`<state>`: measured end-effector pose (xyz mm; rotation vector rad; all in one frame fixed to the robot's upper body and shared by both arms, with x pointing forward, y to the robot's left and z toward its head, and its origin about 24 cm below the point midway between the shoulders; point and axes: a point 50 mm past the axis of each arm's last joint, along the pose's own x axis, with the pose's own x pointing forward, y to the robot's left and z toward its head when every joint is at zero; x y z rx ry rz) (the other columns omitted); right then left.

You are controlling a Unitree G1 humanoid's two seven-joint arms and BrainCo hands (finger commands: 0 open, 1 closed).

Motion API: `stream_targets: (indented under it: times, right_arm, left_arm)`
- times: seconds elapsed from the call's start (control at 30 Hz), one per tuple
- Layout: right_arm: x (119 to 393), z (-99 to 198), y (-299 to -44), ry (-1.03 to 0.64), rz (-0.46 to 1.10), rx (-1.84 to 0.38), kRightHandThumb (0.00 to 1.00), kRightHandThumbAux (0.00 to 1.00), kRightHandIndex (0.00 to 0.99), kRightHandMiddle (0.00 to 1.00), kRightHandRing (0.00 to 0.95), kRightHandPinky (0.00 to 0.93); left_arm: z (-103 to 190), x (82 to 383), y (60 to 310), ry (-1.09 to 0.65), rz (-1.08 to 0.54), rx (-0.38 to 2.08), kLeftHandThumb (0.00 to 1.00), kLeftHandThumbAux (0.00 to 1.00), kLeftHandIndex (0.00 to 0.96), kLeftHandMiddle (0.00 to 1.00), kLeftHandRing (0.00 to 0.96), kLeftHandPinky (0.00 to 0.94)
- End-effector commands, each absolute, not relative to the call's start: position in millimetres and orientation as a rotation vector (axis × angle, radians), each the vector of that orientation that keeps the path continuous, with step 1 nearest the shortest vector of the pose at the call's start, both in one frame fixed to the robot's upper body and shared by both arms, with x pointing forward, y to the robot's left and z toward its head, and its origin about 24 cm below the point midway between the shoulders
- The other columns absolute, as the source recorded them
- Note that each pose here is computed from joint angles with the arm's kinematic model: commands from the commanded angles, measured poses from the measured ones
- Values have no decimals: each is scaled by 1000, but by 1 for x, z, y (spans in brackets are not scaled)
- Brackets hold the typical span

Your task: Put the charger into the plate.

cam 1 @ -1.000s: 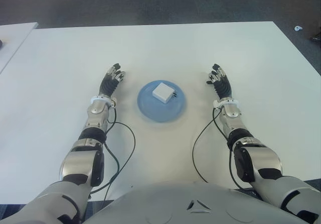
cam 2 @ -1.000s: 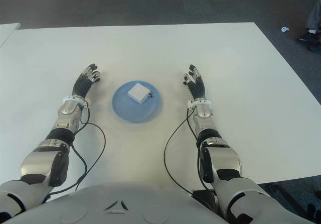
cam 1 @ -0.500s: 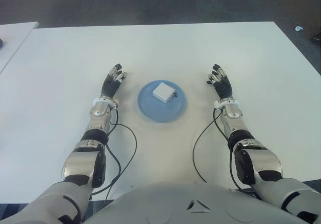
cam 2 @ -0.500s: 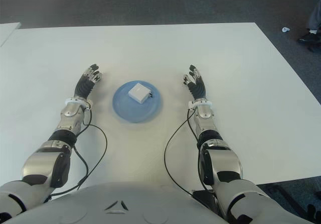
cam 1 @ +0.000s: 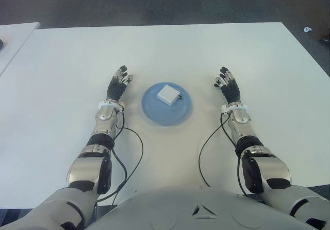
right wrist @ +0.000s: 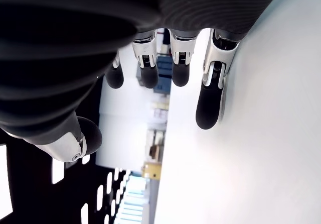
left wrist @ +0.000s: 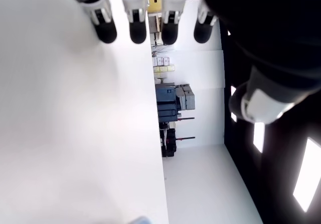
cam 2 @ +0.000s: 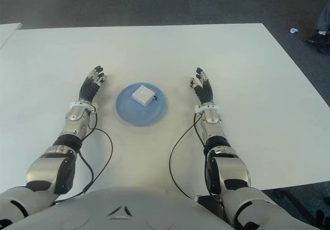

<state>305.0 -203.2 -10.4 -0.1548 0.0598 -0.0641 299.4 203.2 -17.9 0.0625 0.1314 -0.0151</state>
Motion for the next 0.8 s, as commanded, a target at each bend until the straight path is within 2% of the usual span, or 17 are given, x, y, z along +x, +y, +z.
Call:
stream_targets:
  times: [0.03, 0.8]
  right_arm:
    - [283, -41, -209, 219, -83, -149, 10, 545, 0, 63, 55, 54]
    - [281, -42, -206, 223, -57, -157, 25, 571, 0, 59, 53, 69]
  left_arm:
    - [-35, 289, 196, 215, -35, 30, 107, 582, 0, 1, 0, 1]
    - [-29, 288, 197, 183, -64, 35, 86, 591, 0, 6, 0, 2]
